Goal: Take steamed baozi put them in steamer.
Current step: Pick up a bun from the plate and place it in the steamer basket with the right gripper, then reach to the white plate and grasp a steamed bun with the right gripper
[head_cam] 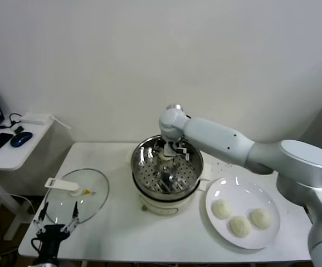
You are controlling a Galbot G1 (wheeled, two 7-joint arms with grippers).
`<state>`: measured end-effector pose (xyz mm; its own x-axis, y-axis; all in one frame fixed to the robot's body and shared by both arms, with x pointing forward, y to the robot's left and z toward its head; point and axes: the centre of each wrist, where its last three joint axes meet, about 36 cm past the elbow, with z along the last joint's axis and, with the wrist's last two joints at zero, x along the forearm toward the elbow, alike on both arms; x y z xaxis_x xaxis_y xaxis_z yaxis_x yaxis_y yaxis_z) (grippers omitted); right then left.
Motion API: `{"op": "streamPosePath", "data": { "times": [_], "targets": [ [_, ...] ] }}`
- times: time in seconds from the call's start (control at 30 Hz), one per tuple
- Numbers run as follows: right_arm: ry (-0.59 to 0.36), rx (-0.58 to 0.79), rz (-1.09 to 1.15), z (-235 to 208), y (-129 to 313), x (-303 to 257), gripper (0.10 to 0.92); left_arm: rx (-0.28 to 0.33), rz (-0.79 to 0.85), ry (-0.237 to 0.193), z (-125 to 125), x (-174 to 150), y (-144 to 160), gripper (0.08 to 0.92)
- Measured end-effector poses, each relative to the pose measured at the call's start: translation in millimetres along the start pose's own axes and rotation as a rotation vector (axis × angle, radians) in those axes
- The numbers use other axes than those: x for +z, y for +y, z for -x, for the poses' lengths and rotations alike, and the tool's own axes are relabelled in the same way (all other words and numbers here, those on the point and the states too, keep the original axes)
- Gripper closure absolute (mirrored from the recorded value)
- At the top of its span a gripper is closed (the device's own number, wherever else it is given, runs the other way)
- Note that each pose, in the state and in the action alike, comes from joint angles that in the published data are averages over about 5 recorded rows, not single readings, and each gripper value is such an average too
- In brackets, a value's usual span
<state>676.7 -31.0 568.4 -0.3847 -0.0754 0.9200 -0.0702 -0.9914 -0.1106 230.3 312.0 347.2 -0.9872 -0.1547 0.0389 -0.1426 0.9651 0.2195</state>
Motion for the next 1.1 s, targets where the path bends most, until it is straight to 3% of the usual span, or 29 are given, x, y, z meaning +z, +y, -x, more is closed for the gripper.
{"op": "streamPosePath", "data": {
  "times": [0.2, 0.63, 0.87, 1.1],
  "targets": [
    [-0.002, 0.01, -0.011, -3, 0, 2, 0.206, 0.0, -0.002, 0.0, 0, 1, -1, 0.177],
    [-0.009, 0.004, 0.054, -65, 22, 28, 0.2, -0.005, -0.01, -0.005, 1, 0, -1, 0.177],
    [-0.093, 0.004, 0.32, -118, 75, 46, 0.2, -0.003, -0.015, -0.007, 6, 0, -3, 0.177],
    [-0.213, -0.009, 0.735, -139, 164, 59, 0.2, 0.002, -0.014, -0.007, 5, 0, -2, 0.177]
  ]
}}
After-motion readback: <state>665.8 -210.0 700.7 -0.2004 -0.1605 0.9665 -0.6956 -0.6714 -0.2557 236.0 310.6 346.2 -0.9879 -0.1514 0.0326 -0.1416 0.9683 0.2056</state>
